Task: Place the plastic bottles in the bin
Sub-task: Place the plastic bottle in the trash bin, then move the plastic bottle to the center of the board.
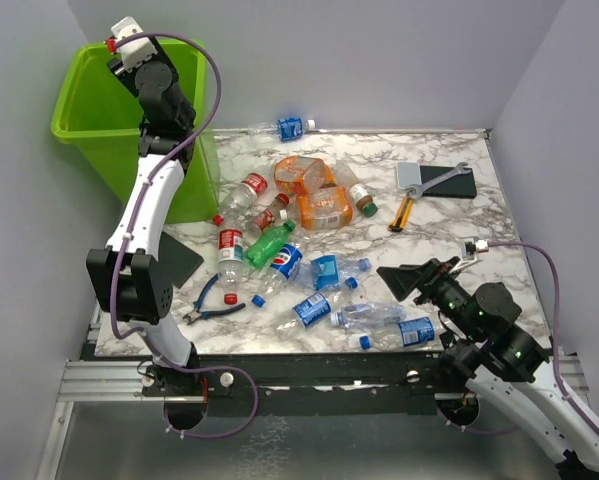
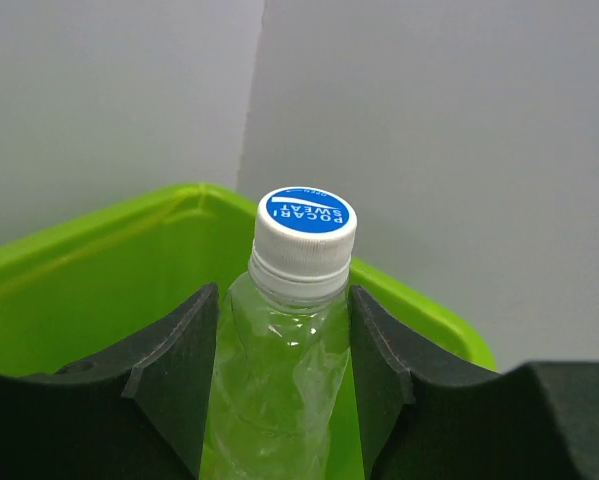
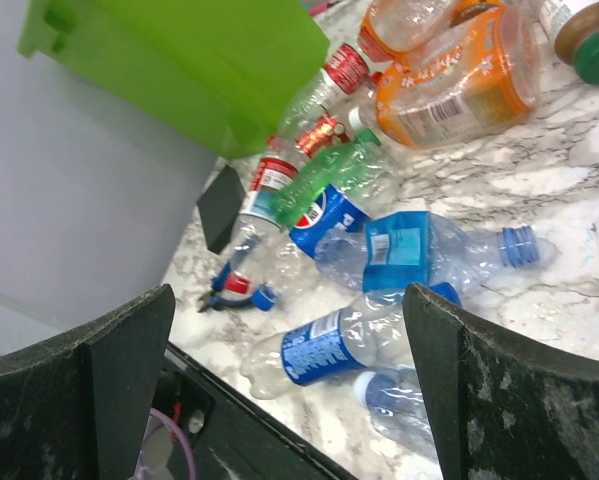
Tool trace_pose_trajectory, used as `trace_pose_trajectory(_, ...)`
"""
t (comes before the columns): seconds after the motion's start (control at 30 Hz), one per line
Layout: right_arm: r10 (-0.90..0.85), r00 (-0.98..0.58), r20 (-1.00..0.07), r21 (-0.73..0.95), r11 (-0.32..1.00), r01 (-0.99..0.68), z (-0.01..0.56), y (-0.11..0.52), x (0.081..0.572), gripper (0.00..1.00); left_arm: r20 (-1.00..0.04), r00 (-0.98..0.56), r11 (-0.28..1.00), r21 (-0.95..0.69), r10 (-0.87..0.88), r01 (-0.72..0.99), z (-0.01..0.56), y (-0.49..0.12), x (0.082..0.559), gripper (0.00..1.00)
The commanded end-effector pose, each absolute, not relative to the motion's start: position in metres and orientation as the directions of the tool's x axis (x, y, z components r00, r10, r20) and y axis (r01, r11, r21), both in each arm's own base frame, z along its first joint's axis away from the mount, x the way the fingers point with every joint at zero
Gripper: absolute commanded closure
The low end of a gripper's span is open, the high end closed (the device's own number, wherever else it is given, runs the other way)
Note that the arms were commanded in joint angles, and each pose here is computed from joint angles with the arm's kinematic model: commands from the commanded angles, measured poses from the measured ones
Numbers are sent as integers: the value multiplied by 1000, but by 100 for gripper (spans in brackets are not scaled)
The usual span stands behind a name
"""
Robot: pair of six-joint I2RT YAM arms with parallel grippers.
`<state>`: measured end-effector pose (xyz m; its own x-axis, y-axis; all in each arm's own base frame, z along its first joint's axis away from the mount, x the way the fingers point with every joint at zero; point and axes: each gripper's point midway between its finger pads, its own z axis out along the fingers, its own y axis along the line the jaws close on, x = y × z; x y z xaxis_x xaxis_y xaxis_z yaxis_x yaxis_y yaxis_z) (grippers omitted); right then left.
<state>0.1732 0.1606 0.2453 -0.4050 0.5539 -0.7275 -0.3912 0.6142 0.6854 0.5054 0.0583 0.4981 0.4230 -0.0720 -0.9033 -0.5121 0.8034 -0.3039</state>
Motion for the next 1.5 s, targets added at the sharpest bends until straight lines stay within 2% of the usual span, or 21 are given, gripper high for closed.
trace_pose_trajectory(0.0,463,-405,-789,609,679,-409,239,158,171,0,-920,368,846,-300,-134,-441,486,40,518,100)
trace_pose_trajectory(0.03,457,-394,-798,598,685,-416,241,157,171,0,-923,362,853,-291,-131,-433,489,38,519,94)
trace_pose_trajectory(0.07,451,-382,-807,586,692,-421,243,155,172,0,-923,362,858,-287,-130,-425,493,37,518,84)
trace_pose_trajectory(0.13,436,-373,-819,568,705,-425,245,155,174,0,-920,370,865,-289,-131,-411,501,36,513,55)
trace_pose_trajectory(0.2,422,-383,-822,562,713,-419,244,156,175,0,-913,383,867,-301,-141,-397,510,35,507,35)
trace_pose_trajectory(0.27,410,-398,-821,559,720,-411,242,157,176,0,-902,403,870,-317,-153,-378,522,33,499,21)
trace_pose_trajectory(0.4,410,-397,-821,555,737,-387,244,153,177,0,-895,418,889,-314,-159,-334,547,19,478,1)
trace_pose_trajectory(0.53,401,-374,-836,529,769,-359,247,144,181,0,-893,410,926,-297,-184,-232,565,-20,450,1)
trace_pose_trajectory(0.7,391,-398,-830,506,829,-239,241,135,195,0,-938,294,982,-186,-185,25,549,-126,403,1)
trace_pose_trajectory(0.77,371,-411,-833,484,848,-215,242,137,202,0,-969,190,980,-131,-158,147,515,-174,386,1)
trace_pose_trajectory(0.9,320,-447,-835,440,877,-194,243,147,217,0,-1000,-16,963,-15,-11,269,426,-227,356,1)
trace_pose_trajectory(1.0,271,-506,-819,384,914,-131,225,150,228,0,-987,-149,943,10,63,334,350,-240,334,1)
trace_pose_trajectory(1.13,299,-571,-764,403,913,-62,192,161,236,0,-955,-295,930,-66,46,361,272,-236,308,1)
trace_pose_trajectory(1.3,363,-620,-696,471,882,-12,161,176,245,0,-918,-389,918,-217,-76,331,230,-228,284,1)
trace_pose_trajectory(1.47,366,-697,-617,486,873,27,124,185,241,1,-915,-368,902,-290,-164,320,224,-219,273,1)
